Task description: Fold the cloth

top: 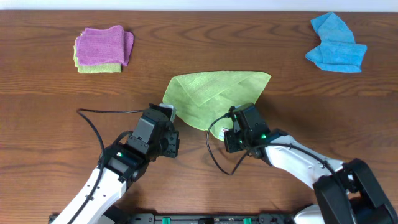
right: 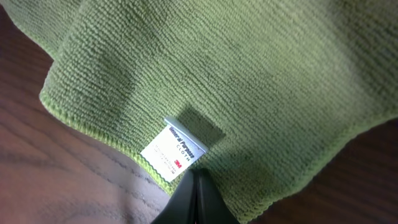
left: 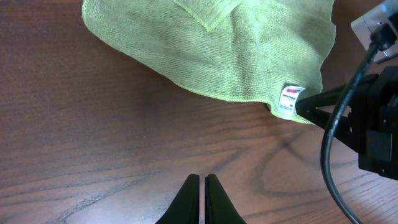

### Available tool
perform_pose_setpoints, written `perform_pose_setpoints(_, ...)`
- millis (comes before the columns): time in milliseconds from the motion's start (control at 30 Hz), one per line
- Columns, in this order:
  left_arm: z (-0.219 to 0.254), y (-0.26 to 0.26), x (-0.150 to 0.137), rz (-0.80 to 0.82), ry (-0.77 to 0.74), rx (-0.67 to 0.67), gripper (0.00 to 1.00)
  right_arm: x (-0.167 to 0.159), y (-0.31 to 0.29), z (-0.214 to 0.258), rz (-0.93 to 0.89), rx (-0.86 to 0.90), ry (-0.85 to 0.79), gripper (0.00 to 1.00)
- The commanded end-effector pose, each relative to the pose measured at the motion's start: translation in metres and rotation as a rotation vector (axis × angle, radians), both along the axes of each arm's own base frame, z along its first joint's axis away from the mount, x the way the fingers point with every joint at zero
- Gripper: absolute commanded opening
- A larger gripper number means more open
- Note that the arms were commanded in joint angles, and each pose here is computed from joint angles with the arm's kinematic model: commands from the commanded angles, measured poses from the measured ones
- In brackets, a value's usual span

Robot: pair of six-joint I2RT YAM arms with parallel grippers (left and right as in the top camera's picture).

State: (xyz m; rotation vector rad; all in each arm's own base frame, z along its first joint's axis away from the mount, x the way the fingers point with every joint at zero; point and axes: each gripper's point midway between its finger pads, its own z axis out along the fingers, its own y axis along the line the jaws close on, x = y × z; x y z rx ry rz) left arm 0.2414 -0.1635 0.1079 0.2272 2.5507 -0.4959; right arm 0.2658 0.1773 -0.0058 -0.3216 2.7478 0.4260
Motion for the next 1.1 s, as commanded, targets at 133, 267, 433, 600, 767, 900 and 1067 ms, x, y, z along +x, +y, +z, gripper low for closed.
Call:
perform_pose_setpoints(133,-0.002,0.0,-0.001,0.009,0.01,-0.006,0.06,-0.022,-0.06,-0.037,-0.098,-0.302,0.085,0.02)
perform_pose_setpoints(267,-0.002,0.0,-0.001,0.008,0.011,-0.007,0.06,-0.021,-0.082,-0.034,-0.151,-0.373,0.104,0.02)
perform_pose_setpoints(433,-0.002,0.0,-0.001,0.007,0.011,-0.008,0.06,-0.015,-0.118,-0.024,-0.231,-0.492,0.122,0.02)
perform_pose_setpoints(600,-0.002,0.0,-0.001,0.007,0.011,-0.008,0.06,-0.015,-0.137,-0.021,-0.252,-0.533,0.143,0.02)
perform_pose_setpoints(767,-0.001,-0.001,0.0,0.007,0.008,-0.01,0.06,-0.018,-0.143,-0.022,-0.27,-0.533,0.167,0.01)
perform_pose_setpoints(900,0.001,-0.002,0.003,0.012,-0.004,-0.022,0.06,-0.02,-0.134,-0.024,-0.253,-0.493,0.178,0.02)
perform_pose_setpoints(1067,-0.002,-0.004,0.007,0.014,-0.003,-0.018,0.06,-0.016,-0.128,-0.024,-0.25,-0.467,0.171,0.02)
